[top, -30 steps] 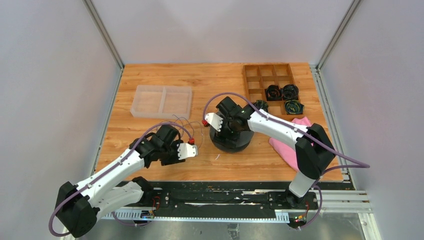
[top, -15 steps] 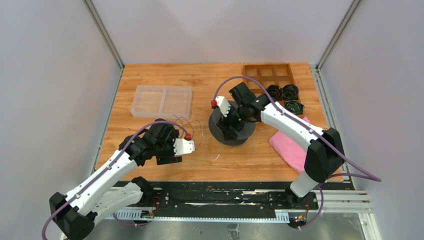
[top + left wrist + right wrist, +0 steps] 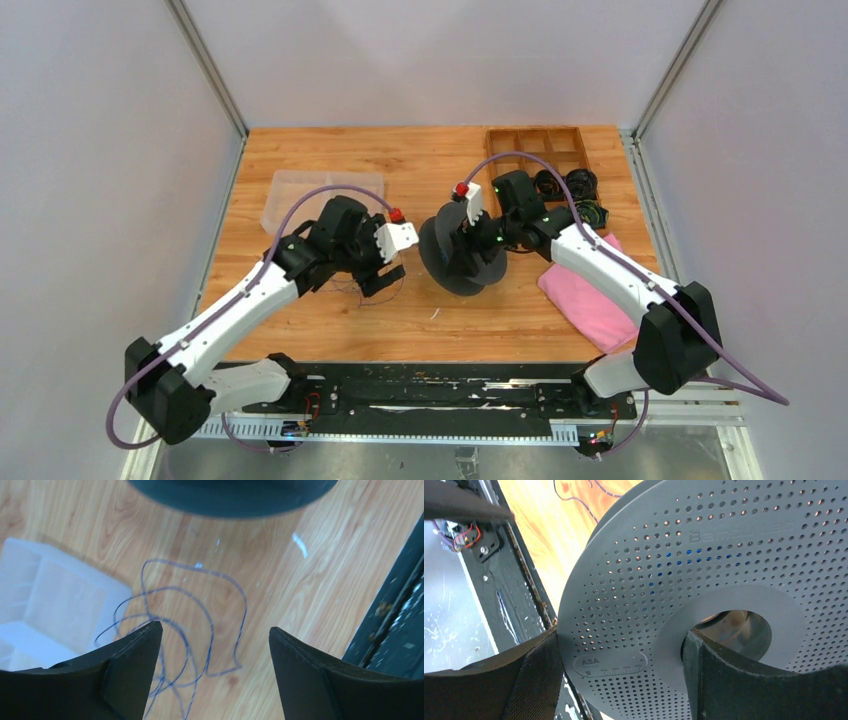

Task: Wrap the cables
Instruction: Pick up the cable reel from the center of the board, then place the cable reel at the center of the board.

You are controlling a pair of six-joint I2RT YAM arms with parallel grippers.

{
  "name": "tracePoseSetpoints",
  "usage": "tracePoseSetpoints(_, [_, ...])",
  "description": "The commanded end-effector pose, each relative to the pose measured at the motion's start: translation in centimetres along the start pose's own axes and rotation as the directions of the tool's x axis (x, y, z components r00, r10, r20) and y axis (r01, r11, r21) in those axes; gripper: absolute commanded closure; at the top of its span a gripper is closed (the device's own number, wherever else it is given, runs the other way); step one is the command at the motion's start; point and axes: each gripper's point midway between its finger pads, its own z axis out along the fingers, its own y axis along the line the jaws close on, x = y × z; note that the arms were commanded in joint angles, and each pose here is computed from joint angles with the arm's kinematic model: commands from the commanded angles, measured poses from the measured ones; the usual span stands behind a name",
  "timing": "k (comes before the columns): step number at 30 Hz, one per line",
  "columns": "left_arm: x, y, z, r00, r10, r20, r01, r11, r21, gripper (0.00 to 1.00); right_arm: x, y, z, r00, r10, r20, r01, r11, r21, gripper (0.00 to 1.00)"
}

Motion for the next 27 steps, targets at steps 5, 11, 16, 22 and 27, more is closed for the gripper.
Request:
tracePoseSetpoints(5, [-6.2,3.8,2.1,0.836,-0.491,0.244,0.447,0.868,0.217,0.16,-5.6,0.7,-0.3,0.969,-0.03,0.245,0.039,0.999,-0.033,0.96])
tracePoseSetpoints(11, [-7.8,5.9,2.1,0.638,-0.734,0.234,0.64,0.674,0.369,0.11,-6.1,0.5,0.1,0.961,-0.028,0.276,0.039,0.999,-0.034,0.96])
tracePoseSetpoints(16, [-8.5,6.8,2.6,0.537,-0.816,0.213,0.724,0.575,0.38,0.14,-5.9,0.3,0.5,0.958,-0.011,0.288,0.021,0.999,-0.032,0.96])
tracePoseSetpoints(22, [-7.8,8.2,3.6,0.469,-0.865,0.178,0.81,0.501,0.305,0.31,-6.1,0.2,0.7,0.956,-0.013,0.293,0.022,0.999,-0.026,0.96])
tracePoseSetpoints(27, [-6.7,8.2,4.7,0.43,-0.893,0.129,0.862,0.449,0.236,0.43,-6.1,0.1,0.8,0.957,-0.023,0.29,0.028,1.0,-0.011,0.97])
